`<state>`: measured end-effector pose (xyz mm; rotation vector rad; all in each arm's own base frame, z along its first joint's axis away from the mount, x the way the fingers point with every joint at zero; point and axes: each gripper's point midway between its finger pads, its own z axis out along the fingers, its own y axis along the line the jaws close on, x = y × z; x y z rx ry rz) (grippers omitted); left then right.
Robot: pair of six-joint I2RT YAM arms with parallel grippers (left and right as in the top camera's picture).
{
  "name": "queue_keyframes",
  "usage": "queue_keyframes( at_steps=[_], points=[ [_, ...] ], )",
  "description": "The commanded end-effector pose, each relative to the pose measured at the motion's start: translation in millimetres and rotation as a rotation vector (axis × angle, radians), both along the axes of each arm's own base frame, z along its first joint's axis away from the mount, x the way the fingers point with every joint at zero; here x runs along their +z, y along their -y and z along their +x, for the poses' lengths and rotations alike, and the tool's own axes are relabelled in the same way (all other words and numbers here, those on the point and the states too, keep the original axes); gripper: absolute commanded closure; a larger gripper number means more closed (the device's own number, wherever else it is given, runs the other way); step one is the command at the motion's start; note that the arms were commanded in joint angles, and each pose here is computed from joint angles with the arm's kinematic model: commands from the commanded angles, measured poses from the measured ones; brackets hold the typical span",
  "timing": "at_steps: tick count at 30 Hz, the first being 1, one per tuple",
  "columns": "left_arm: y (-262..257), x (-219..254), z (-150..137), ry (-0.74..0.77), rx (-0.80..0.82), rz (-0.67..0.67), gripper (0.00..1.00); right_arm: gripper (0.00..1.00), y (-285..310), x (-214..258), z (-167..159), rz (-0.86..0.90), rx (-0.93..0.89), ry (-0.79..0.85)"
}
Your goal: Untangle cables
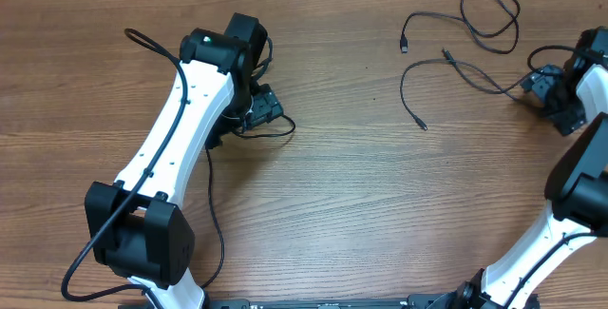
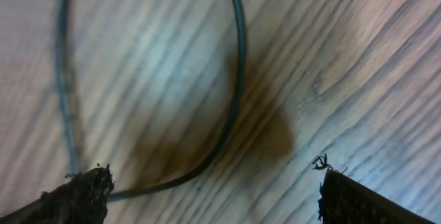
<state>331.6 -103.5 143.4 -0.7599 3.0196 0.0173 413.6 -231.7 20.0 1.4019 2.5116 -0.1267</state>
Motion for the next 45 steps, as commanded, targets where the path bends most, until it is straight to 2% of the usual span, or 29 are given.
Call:
queue_keyframes(
  at_steps=[1, 4, 11, 15, 18, 24, 28, 33, 38, 41, 43, 45],
  points=[
    [5.3, 14.5, -0.4, 0.039, -0.026, -0.029, 0.0, 0.04, 2.6, -22.9, -7.3, 0.003, -0.021, -0.048],
    [5.5, 14.5, -0.5, 0.039, -0.026, -0.03, 0.0, 0.09, 3.2, -29.4, -7.7, 0.007, -0.023, -0.054],
    [5.6, 14.5, -0.2, 0.04, -0.026, -0.031, 0.01, 0.48, -1.9, -28.5, 6.4, 0.044, -0.006, 0.011],
    [5.6, 14.5, -0.3, 0.039, -0.026, -0.031, 0.0, 0.65, -9.3, -27.1, 17.0, 0.091, 0.012, 0.062],
    [5.6, 14.5, -0.4, 0.039, -0.026, -0.031, 0.0, 0.7, -16.5, -25.5, 25.4, 0.133, 0.028, 0.104],
    [5.6, 14.5, -0.4, 0.039, -0.026, -0.031, 0.0, 0.72, -20.0, -23.4, 32.3, 0.155, 0.041, 0.138],
    [5.6, 14.5, -0.3, 0.039, -0.026, -0.031, 0.0, 0.7, -19.0, -22.6, 34.6, 0.151, 0.042, 0.148],
    [5.6, 14.5, -0.3, 0.039, -0.026, -0.031, 0.0, 0.6, -17.6, -19.9, 39.8, 0.137, 0.08, 0.165],
    [5.6, 14.5, -0.3, 0.039, -0.026, -0.031, 0.0, 0.34, -19.7, -1.1, 47.5, 0.175, 0.09, 0.201],
    [5.6, 14.5, -0.3, 0.039, -0.026, -0.031, 0.0, 0.07, -18.9, 24.6, 52.7, 0.182, 0.098, 0.228],
    [5.7, 14.5, -0.1, 0.04, -0.026, -0.031, 0.0, 0.01, -21.3, 45.2, 56.1, 0.182, 0.138, 0.248],
    [5.8, 14.6, 0.3, 0.042, -0.026, -0.031, 0.0, 0.0, -31.9, 64.0, 58.9, 0.212, 0.177, 0.275]
  ],
)
